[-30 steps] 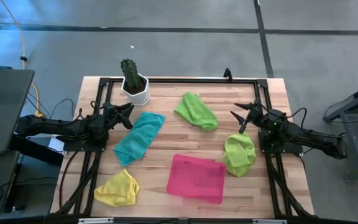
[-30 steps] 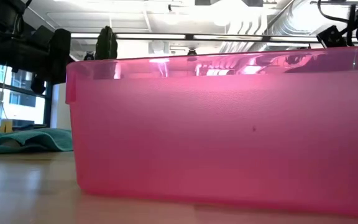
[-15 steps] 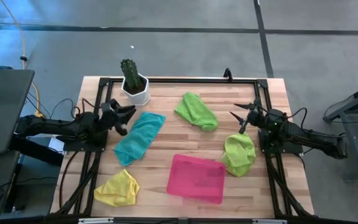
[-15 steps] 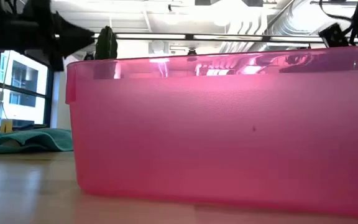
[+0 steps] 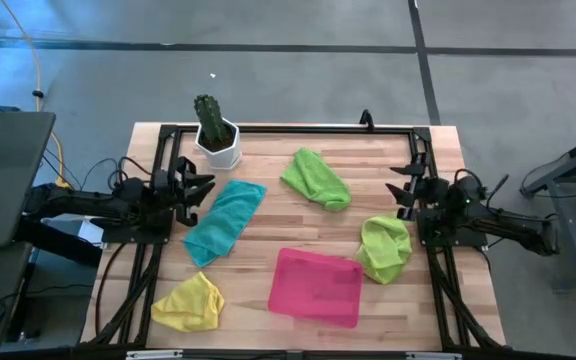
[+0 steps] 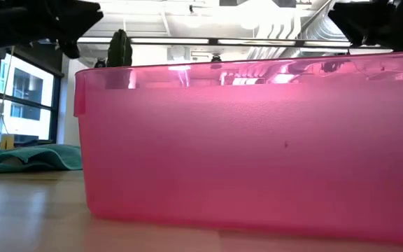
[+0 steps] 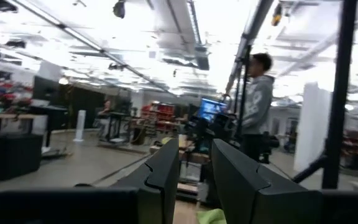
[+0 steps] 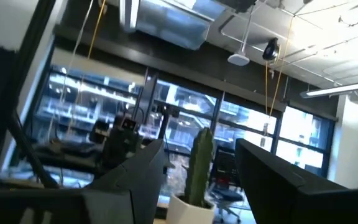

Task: Roll microfiber towels into tight, uniform cylinder then place into a basket
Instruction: Move the pink bin to the top center of the table

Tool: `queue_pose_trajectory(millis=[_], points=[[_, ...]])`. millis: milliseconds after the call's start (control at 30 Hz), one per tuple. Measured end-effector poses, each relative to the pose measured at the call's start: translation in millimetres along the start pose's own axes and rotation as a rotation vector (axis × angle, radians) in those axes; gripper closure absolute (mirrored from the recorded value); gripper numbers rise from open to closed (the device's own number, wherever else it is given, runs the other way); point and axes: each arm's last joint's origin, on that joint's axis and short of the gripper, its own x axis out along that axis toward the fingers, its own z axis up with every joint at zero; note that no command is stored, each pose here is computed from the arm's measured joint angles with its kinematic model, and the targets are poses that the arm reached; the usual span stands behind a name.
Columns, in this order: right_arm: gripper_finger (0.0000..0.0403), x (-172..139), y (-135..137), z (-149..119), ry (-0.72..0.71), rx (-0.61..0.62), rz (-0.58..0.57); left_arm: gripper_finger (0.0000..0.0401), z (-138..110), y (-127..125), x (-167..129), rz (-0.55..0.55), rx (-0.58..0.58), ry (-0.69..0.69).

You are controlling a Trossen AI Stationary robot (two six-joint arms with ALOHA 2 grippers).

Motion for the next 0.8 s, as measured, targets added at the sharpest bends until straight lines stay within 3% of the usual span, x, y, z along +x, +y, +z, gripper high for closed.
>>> queue_pose_trajectory(millis=[300,500,667,800], points=[[0.0210,0,0,1,-0.013,0.049,0.002,0.0315,11,-9,28,-0.063,0.019,0.077],[0.0210,0,0,1,-0.012,0.207,0.001,0.0315,13,-19,54,-0.091,0.028,0.145],[0.0210,-1,-6,1,0.001,0.149,-0.206,0.0315,11,-32,78,-0.124,0.028,0.205],[0.0210,0,-6,1,0.004,0.178,-0.211,0.0315,5,-43,98,-0.141,0.028,0.258]])
